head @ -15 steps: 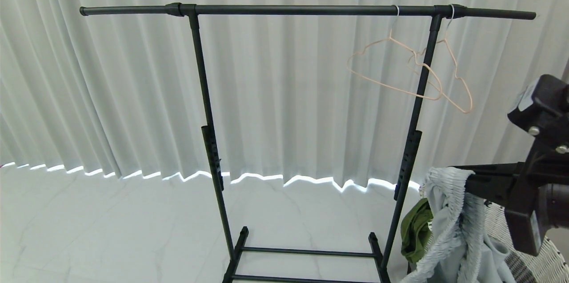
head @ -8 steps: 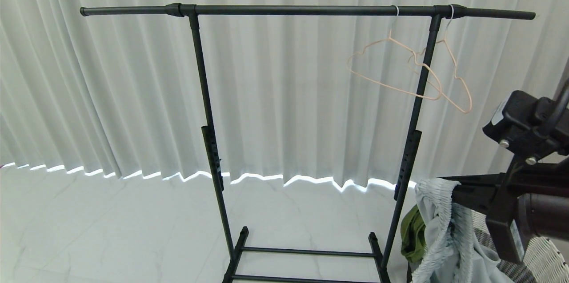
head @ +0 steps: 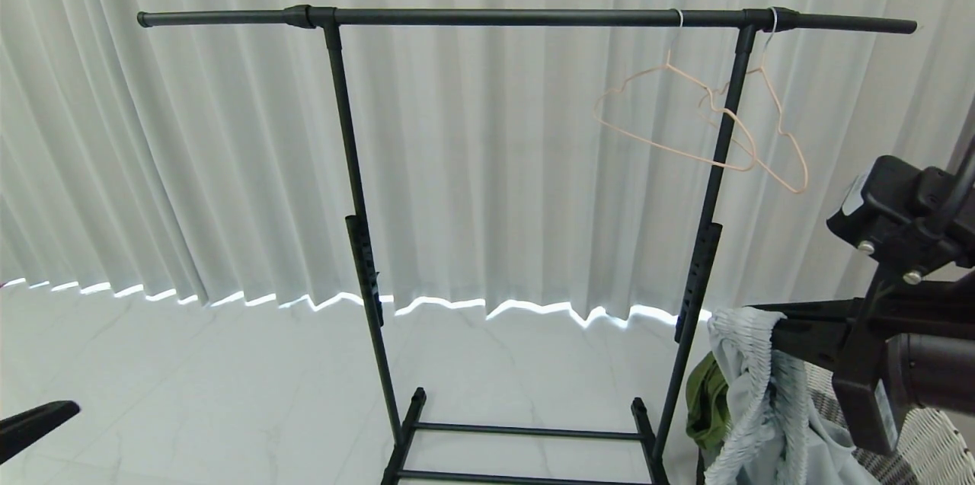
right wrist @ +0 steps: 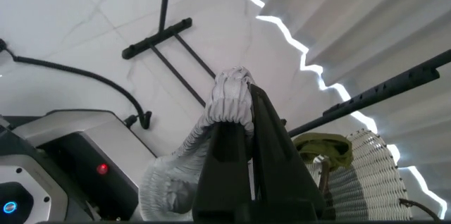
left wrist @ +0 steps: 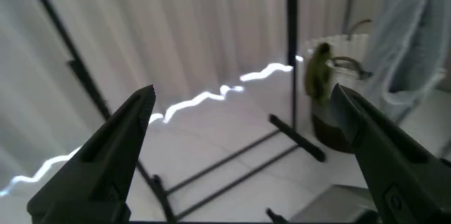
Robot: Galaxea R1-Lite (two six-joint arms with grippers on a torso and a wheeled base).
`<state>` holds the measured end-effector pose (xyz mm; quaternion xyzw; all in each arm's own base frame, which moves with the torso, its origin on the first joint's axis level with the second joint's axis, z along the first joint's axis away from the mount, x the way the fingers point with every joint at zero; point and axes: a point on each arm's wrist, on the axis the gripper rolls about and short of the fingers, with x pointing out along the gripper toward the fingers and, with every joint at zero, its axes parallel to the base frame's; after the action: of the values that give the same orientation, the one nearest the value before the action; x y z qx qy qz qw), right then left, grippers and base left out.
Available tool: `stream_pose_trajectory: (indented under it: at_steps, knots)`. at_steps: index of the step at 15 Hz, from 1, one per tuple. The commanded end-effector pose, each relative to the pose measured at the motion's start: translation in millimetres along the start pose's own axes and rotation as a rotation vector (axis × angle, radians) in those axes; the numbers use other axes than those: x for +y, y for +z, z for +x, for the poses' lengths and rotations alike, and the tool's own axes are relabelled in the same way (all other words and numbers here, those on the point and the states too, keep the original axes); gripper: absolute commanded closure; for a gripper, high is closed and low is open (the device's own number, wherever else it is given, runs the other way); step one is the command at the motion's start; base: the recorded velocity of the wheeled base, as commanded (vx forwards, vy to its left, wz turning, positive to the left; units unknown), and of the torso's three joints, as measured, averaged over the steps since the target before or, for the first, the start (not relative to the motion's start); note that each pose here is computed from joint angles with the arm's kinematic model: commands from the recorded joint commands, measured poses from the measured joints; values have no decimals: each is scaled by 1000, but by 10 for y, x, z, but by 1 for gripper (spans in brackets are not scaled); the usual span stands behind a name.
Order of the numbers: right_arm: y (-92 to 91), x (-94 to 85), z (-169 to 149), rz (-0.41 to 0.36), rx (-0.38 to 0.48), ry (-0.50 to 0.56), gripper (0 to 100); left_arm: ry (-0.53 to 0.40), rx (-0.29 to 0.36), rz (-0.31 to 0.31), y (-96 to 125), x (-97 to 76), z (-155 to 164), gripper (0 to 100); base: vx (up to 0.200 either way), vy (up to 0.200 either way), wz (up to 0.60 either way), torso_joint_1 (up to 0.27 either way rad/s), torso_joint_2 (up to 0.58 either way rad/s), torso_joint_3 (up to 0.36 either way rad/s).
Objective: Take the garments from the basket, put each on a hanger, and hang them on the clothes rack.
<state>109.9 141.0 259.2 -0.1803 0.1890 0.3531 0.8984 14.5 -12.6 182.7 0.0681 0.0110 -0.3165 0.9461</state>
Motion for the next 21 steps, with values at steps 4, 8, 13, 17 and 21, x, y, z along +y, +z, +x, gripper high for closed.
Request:
stream_pose_trajectory:
  at_steps: [4, 8, 13, 17, 21]
  knots:
    - [32, -4, -12, 32, -34, 1, 100, -273, 240, -187, 439, 201, 1043, 0, 0, 0, 0, 0, 0, 0]
    - [102, -14, -26, 72, -96, 0, 100, -455, 412, -337, 413, -125, 1861, 0, 0, 0, 0, 0, 0, 0]
    - [156, -15, -35, 125, -146, 39, 100, -562, 523, -400, -19, -880, 2542, 0, 0, 0, 0, 0, 0, 0]
    - [178, -14, -39, 144, -169, 65, 100, -475, 579, -362, -444, -1292, 2912, 0, 0, 0, 0, 0, 0, 0]
    - [186, -17, -51, 160, -176, 71, 100, -446, 623, -442, -561, -1359, 3069, 0, 0, 0, 0, 0, 0, 0]
